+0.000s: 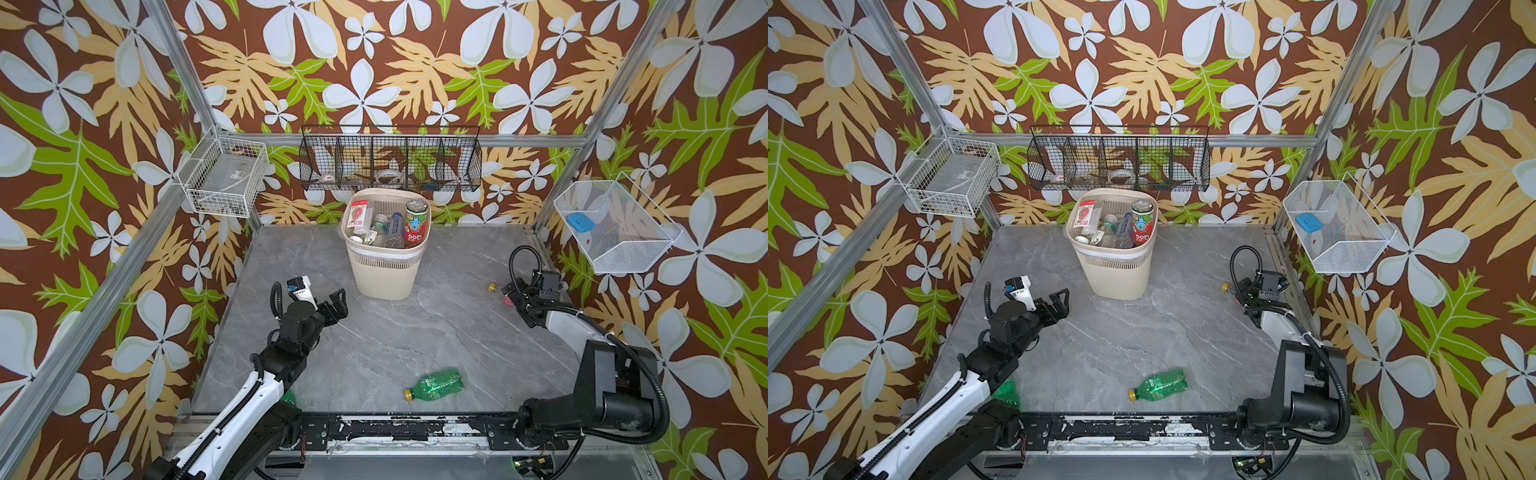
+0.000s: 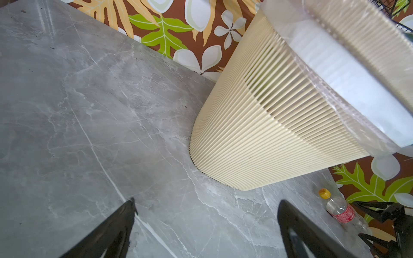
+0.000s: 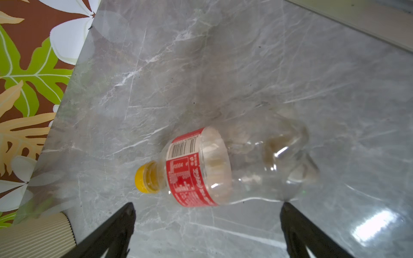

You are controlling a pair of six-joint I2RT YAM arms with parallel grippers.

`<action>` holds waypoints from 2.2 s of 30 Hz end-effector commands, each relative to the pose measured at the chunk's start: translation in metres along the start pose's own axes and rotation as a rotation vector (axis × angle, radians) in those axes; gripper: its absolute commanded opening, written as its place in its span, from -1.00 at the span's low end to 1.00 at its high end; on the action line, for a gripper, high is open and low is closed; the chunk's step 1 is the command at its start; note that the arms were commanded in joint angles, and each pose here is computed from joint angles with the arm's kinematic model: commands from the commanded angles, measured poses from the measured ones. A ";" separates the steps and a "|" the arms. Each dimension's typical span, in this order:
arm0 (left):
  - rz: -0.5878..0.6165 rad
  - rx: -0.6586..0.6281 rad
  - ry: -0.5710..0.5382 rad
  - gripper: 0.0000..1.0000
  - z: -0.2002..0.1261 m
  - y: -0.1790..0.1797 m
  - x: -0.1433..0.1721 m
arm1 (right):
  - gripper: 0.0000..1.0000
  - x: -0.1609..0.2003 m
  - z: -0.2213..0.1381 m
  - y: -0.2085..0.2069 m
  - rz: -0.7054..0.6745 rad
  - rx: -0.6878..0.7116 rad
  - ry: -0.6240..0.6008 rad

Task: Throw the plastic bottles in the bin
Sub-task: Pick up the plastic bottle from the middle-right of the table, then throw the plastic bottle into the trash bin.

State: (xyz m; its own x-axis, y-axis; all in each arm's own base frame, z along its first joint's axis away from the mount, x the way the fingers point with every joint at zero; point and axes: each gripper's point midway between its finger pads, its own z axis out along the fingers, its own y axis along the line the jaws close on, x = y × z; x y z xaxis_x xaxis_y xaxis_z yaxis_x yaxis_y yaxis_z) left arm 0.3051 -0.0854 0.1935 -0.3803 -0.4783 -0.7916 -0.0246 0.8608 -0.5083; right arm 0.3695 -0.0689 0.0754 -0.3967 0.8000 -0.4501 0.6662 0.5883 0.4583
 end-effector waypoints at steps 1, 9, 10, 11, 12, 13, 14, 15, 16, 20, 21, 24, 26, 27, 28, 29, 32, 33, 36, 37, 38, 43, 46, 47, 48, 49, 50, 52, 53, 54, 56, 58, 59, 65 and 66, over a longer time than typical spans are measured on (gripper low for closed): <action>0.012 -0.003 0.002 1.00 0.000 0.001 0.000 | 0.99 -0.009 0.010 -0.002 0.005 0.025 -0.023; 0.021 -0.016 0.018 1.00 0.002 0.004 0.003 | 1.00 -0.012 0.037 0.000 -0.048 0.059 0.020; 0.021 -0.018 0.019 1.00 0.001 0.005 0.004 | 0.99 -0.010 0.040 0.000 -0.054 0.057 0.029; 0.022 -0.021 0.020 1.00 0.001 0.006 0.004 | 0.96 -0.008 0.043 0.000 -0.058 0.054 0.039; 0.022 -0.022 0.021 1.00 0.002 0.006 0.004 | 0.94 -0.006 0.046 0.000 -0.059 0.048 0.049; 0.021 -0.022 0.021 1.00 0.002 0.006 0.004 | 0.92 -0.003 0.048 -0.001 -0.059 0.046 0.057; 0.020 -0.023 0.021 1.00 0.002 0.006 0.004 | 0.88 0.000 0.050 -0.002 -0.059 0.043 0.067; 0.020 -0.025 0.024 1.00 0.002 0.007 0.005 | 0.83 0.002 0.051 0.000 -0.063 0.033 0.071; 0.017 -0.023 0.022 1.00 0.002 0.006 0.004 | 0.78 0.003 0.051 0.000 -0.065 0.028 0.073; 0.014 -0.021 0.024 1.00 0.002 0.006 0.004 | 0.51 0.007 0.049 0.006 -0.098 0.001 0.072; 0.013 -0.022 0.024 1.00 0.002 0.007 0.005 | 0.44 0.008 0.047 0.008 -0.112 -0.004 0.070; 0.011 -0.024 0.027 1.00 0.002 0.007 0.006 | 0.33 0.009 0.041 0.016 -0.153 -0.019 0.059; 0.007 -0.027 0.027 1.00 0.002 0.008 0.006 | 0.22 0.011 0.037 0.022 -0.174 -0.035 0.057; 0.005 -0.028 0.028 1.00 0.002 0.009 0.007 | 0.18 0.011 0.035 0.026 -0.184 -0.045 0.053; 0.003 -0.033 0.029 1.00 0.002 0.010 0.008 | 0.14 0.013 0.032 0.030 -0.197 -0.053 0.052; -0.001 -0.038 0.030 1.00 0.002 0.012 0.009 | 0.11 0.014 0.028 0.035 -0.212 -0.065 0.048; -0.008 -0.048 0.034 1.00 0.003 0.016 0.013 | 0.06 0.017 0.016 0.051 -0.261 -0.095 0.039; -0.010 -0.053 0.037 1.00 0.003 0.017 0.014 | 0.05 0.018 0.011 0.056 -0.279 -0.103 0.033; -0.019 -0.066 0.042 1.00 0.003 0.022 0.019 | 0.02 0.022 -0.011 0.083 -0.356 -0.144 0.008; -0.022 -0.072 0.043 1.00 0.004 0.024 0.021 | 0.00 0.024 -0.020 0.094 -0.387 -0.161 -0.002; -0.024 -0.078 0.046 1.00 0.004 0.026 0.023 | 0.00 0.026 -0.032 0.107 -0.416 -0.184 -0.017; -0.043 -0.106 0.058 1.00 0.005 0.037 0.033 | -0.03 0.035 -0.100 0.178 -0.551 -0.327 -0.095; -0.050 -0.123 0.067 1.00 0.004 0.043 0.039 | -0.04 0.039 -0.154 0.229 -0.634 -0.440 -0.160; -0.052 -0.127 0.071 1.00 0.004 0.045 0.041 | -0.04 0.043 -0.172 0.247 -0.660 -0.483 -0.180; -0.055 -0.129 0.071 1.00 0.004 0.046 0.042 | -0.04 0.046 -0.187 0.261 -0.683 -0.517 -0.197; -0.059 -0.129 0.070 1.00 0.003 0.047 0.043 | -0.04 0.051 -0.204 0.278 -0.709 -0.553 -0.215; -0.063 -0.133 0.071 1.00 0.003 0.049 0.044 | -0.05 0.058 -0.219 0.294 -0.739 -0.589 -0.227; -0.068 -0.133 0.070 1.00 0.002 0.050 0.045 | -0.05 0.074 -0.244 0.321 -0.789 -0.656 -0.238; -0.073 -0.135 0.070 1.00 0.001 0.051 0.046 | -0.05 0.082 -0.254 0.335 -0.815 -0.686 -0.242; -0.076 -0.134 0.068 1.00 0.000 0.051 0.046 | -0.05 0.092 -0.260 0.346 -0.841 -0.709 -0.241; -0.084 -0.129 0.065 1.00 -0.001 0.051 0.046 | -0.06 0.106 -0.270 0.368 -0.881 -0.747 -0.241; -0.086 -0.127 0.064 1.00 -0.001 0.051 0.046 | -0.07 0.120 -0.271 0.387 -0.917 -0.772 -0.230; -0.088 -0.126 0.064 1.00 -0.002 0.050 0.046 | -0.07 0.124 -0.270 0.394 -0.928 -0.779 -0.228; -0.085 -0.134 0.064 1.00 -0.006 0.052 0.045 | -0.07 0.137 -0.250 0.419 -0.973 -0.762 -0.226; -0.084 -0.134 0.063 1.00 -0.006 0.052 0.045 | -0.07 0.138 -0.247 0.421 -0.974 -0.760 -0.225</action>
State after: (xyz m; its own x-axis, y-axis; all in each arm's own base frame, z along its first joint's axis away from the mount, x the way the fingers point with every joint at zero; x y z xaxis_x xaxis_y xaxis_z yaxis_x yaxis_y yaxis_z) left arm 0.2810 -0.0637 0.1316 -0.4390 -0.5335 -0.7229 -0.1702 0.8394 -0.5162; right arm 0.4364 0.3177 0.3958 -0.3611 0.0308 -0.9320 -0.4025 0.8964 0.1855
